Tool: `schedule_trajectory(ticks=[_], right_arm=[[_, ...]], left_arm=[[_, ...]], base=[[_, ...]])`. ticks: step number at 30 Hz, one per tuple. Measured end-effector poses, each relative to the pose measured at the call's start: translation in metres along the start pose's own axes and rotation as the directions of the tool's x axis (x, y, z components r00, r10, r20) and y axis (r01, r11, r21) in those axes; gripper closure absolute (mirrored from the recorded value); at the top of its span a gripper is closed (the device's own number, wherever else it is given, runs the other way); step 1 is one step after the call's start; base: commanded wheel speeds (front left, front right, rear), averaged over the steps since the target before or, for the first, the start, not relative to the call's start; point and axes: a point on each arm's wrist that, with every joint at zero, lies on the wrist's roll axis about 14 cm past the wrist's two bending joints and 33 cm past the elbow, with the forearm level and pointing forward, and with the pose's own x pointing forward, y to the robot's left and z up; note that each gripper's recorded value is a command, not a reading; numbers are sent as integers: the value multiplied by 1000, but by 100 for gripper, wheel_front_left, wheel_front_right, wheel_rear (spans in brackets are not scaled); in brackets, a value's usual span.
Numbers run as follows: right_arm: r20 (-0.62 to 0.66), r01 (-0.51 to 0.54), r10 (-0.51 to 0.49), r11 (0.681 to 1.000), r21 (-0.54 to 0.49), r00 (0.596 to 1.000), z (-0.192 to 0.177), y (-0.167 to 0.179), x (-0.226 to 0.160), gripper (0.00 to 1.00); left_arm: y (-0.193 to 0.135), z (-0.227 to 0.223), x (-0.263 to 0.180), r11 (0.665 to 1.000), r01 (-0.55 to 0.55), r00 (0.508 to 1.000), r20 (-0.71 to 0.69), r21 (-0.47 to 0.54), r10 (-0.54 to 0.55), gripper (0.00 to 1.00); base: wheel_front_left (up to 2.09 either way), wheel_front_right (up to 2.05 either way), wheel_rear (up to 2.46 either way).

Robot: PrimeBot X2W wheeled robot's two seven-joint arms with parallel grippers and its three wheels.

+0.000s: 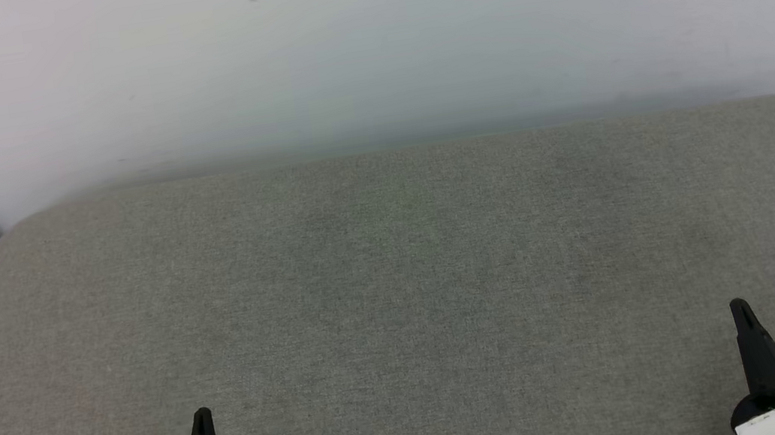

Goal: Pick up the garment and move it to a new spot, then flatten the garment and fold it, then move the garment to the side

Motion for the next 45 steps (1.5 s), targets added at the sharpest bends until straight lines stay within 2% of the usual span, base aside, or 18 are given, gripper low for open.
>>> schedule_trajectory(ticks=[9,18,28,45], right_arm=[[-12,17,-16,993,121,1000,-1,-3,5,100],[-22,27,-22,973,229,1000,-2,-3,10,100],[-28,30,-22,941,336,999,0,-2,17,100],[-40,38,-21,871,490,999,0,-2,25,100]], left_arm=[[-1,1,6,991,3,1000,-11,-131,-4,100],[-2,2,11,969,0,1000,-25,-247,-7,100],[-4,5,19,932,7,999,-29,-363,-19,100],[-9,9,28,850,22,998,-32,-526,-46,100]], base=[[0,0,0],[0,0,0],[0,0,0],[0,0,0]])
